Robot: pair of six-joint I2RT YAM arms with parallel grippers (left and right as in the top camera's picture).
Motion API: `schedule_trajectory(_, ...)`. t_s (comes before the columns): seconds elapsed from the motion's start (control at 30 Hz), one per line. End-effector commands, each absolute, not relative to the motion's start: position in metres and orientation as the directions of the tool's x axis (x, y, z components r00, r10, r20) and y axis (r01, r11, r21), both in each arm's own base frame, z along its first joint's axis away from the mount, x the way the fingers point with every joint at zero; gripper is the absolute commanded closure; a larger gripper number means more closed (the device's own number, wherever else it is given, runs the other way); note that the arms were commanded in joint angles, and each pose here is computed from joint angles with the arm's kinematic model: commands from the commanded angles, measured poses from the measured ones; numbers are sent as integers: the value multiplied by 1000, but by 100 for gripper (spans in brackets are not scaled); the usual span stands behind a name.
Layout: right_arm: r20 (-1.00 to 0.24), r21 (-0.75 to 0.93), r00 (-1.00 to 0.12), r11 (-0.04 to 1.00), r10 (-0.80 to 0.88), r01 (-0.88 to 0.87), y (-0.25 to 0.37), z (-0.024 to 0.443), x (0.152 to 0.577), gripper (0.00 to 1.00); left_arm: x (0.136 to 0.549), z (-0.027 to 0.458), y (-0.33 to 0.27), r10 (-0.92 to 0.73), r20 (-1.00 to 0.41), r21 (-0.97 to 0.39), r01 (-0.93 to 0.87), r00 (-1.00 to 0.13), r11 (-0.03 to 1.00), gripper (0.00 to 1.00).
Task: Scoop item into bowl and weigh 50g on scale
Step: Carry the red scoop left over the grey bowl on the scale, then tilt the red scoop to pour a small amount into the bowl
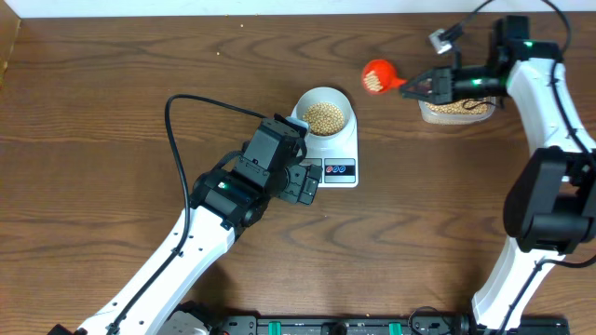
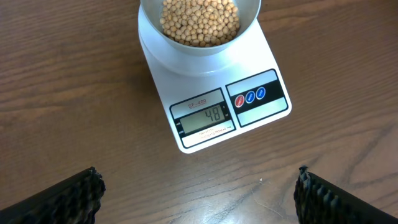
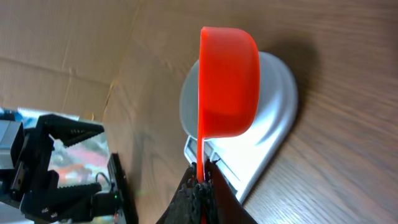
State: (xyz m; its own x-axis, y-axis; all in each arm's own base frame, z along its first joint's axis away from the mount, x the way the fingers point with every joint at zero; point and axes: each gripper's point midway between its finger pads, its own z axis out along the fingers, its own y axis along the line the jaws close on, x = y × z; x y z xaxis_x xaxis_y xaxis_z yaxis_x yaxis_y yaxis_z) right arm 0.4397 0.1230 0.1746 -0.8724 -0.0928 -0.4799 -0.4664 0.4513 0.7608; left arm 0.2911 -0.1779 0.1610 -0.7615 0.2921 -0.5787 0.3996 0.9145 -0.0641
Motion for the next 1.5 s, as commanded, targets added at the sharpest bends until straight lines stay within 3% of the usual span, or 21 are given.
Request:
schedule_trajectory(0.0,-497,755,-856,416,-142,-507,146,175,435,98,292,163,-178,299,-584,-58,406,-755,912,0)
schedule_trajectory(0.47,-496,522,-776,580,-390,-625,186,163,415,98,292,163,-178,299,-584,-58,406,-755,912,0)
schedule_trajectory(0.97,-474,348,-706,625,-526,-699,211,144,412,99,292,163,-178,299,-584,-58,406,-755,912,0)
schedule_trajectory(1.47,-540,277,-649,615,-536,-738,221,159,421,98,292,163,-178,300,-584,-57,407,-755,912,0)
